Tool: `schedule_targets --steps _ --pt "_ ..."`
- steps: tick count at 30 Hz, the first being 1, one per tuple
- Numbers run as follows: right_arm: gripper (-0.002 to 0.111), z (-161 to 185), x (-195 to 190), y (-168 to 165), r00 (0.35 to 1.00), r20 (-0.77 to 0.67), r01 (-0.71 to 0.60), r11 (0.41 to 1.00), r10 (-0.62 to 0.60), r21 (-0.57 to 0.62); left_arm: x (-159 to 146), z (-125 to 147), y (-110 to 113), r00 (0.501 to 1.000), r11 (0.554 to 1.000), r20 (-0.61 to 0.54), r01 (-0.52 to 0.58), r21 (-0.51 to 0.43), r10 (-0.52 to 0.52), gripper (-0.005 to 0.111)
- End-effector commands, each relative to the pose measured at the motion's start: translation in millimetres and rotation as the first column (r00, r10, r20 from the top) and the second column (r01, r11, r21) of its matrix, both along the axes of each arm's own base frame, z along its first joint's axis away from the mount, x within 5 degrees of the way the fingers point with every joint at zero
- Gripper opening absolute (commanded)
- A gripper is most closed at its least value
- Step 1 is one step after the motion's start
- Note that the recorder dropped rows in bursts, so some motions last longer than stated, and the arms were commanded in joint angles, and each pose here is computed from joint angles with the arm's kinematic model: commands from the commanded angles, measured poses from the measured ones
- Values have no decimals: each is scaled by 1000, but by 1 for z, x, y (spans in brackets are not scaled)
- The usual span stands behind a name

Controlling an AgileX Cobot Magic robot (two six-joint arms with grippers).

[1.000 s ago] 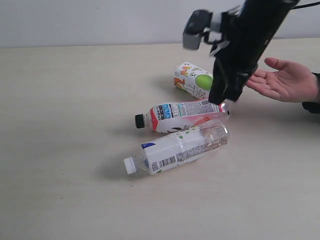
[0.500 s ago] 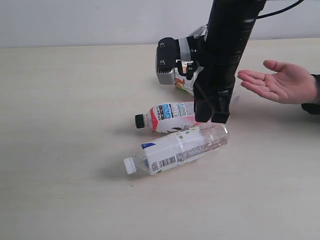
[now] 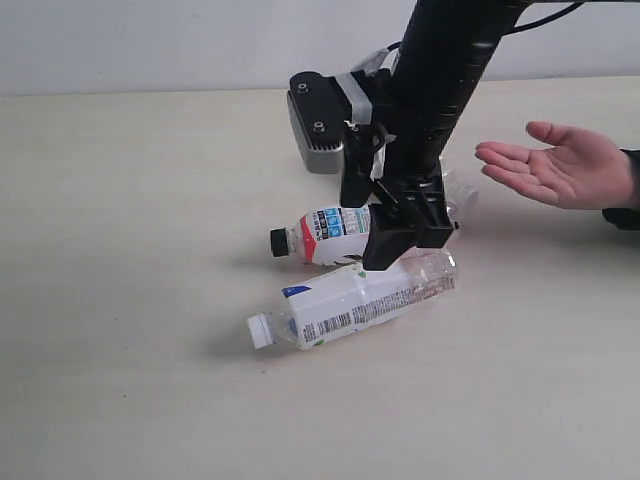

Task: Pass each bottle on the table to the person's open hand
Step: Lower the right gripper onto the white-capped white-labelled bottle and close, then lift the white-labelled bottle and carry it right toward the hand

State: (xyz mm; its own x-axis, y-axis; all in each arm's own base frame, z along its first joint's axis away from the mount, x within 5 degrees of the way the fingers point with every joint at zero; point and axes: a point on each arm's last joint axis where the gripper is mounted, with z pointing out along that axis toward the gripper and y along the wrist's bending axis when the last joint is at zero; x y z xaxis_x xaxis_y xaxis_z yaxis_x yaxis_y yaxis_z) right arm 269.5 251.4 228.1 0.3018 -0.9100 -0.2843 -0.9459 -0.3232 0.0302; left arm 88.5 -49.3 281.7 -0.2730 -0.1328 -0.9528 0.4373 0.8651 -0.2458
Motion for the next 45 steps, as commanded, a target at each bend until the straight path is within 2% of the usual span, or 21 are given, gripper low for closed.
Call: schedule_targets --steps 1,14,24,45 --pt "76 -14 1 6 1000 -25 -17 1000 16 -12 -1 1 1 1000 1000 19 -7 -11 8 1" --pt "76 -30 -28 43 990 10 -139 989 139 -46 -1 1 1 1000 1000 19 -7 -11 8 1" --pt "76 -47 -36 50 990 79 -96 973 115 -210 -1 1 1 1000 1000 19 -7 -11 8 1" --pt "76 -87 -35 64 992 66 -91 968 109 -232 -1 1 1 1000 1000 19 -7 -11 8 1"
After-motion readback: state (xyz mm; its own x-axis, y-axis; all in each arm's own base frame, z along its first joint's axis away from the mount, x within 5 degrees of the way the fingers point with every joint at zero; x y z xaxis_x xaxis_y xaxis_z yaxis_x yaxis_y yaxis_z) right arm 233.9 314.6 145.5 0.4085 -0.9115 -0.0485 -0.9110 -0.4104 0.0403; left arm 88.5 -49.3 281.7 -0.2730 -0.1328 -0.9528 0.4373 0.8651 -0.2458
